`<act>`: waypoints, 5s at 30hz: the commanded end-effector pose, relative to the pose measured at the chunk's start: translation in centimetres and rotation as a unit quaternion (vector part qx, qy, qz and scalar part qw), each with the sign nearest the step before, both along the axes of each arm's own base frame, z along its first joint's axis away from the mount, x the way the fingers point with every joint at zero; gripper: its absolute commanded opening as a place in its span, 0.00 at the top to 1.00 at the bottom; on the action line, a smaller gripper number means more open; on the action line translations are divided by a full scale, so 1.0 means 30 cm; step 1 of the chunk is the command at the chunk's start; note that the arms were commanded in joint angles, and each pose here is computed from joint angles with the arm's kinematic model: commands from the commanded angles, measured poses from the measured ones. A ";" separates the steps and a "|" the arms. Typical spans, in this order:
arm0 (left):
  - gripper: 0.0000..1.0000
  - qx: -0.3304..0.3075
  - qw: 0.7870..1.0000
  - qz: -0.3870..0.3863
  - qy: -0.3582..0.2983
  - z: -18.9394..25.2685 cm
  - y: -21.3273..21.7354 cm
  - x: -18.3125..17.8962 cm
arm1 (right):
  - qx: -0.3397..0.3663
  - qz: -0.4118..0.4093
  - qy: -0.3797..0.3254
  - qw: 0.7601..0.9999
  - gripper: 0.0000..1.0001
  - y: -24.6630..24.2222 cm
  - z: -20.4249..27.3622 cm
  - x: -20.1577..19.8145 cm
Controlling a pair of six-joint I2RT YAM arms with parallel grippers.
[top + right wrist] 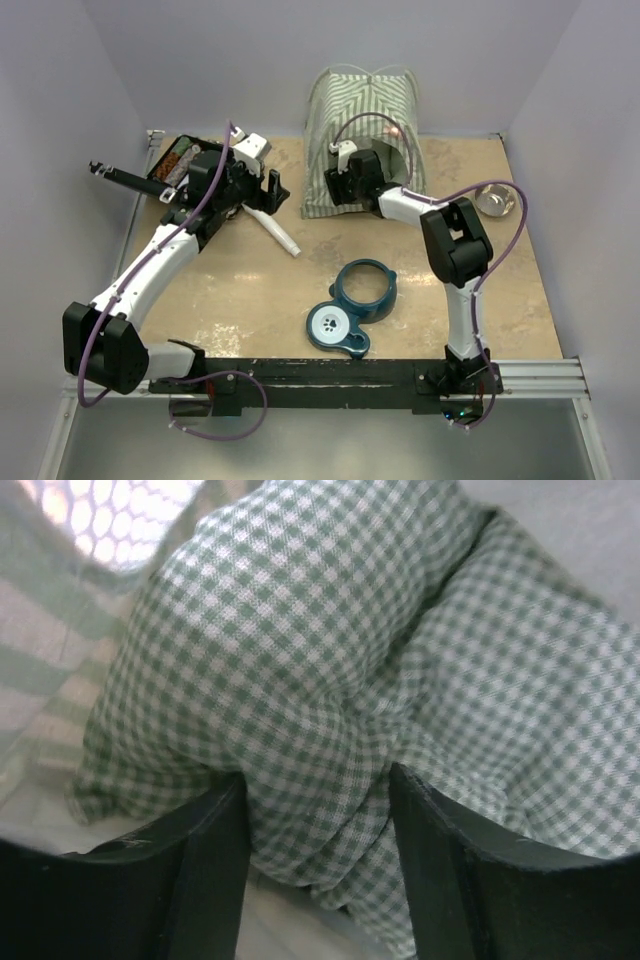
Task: Set up the pet tent
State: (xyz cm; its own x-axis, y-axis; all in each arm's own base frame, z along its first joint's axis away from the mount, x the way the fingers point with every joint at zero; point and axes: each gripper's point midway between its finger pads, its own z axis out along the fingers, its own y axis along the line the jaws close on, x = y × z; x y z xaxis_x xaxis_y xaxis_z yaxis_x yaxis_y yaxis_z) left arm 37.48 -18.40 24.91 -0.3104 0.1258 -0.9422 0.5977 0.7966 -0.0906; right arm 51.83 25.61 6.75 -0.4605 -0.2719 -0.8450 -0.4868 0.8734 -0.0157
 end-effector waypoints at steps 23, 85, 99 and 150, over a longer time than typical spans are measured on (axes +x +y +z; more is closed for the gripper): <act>0.21 -0.064 0.960 -0.239 -0.130 0.100 -0.550 0.055 | 0.035 0.023 -0.062 0.997 0.30 -0.451 0.693 -0.382; 0.00 0.088 0.959 -0.268 -0.032 0.043 -0.342 -0.161 | 0.040 -0.027 -0.102 0.994 0.06 -0.628 0.817 -0.334; 0.00 0.164 0.937 -0.302 0.066 -0.241 -0.106 -0.493 | -0.061 0.104 -0.054 0.991 0.02 -0.604 0.693 -0.597; 0.02 0.199 0.944 -0.253 0.079 -0.299 -0.114 -0.374 | -0.313 0.053 0.133 0.939 1.00 -1.278 0.099 -0.288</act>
State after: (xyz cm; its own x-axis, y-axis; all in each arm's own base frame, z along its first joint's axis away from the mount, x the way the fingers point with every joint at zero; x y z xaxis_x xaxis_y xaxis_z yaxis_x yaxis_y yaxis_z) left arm 24.29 -21.39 13.73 -0.2580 0.6694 -0.6966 0.9335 0.3586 -0.0012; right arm 45.10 -14.47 3.92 -0.6284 -0.7204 -0.2935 -0.6176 0.6914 -0.3748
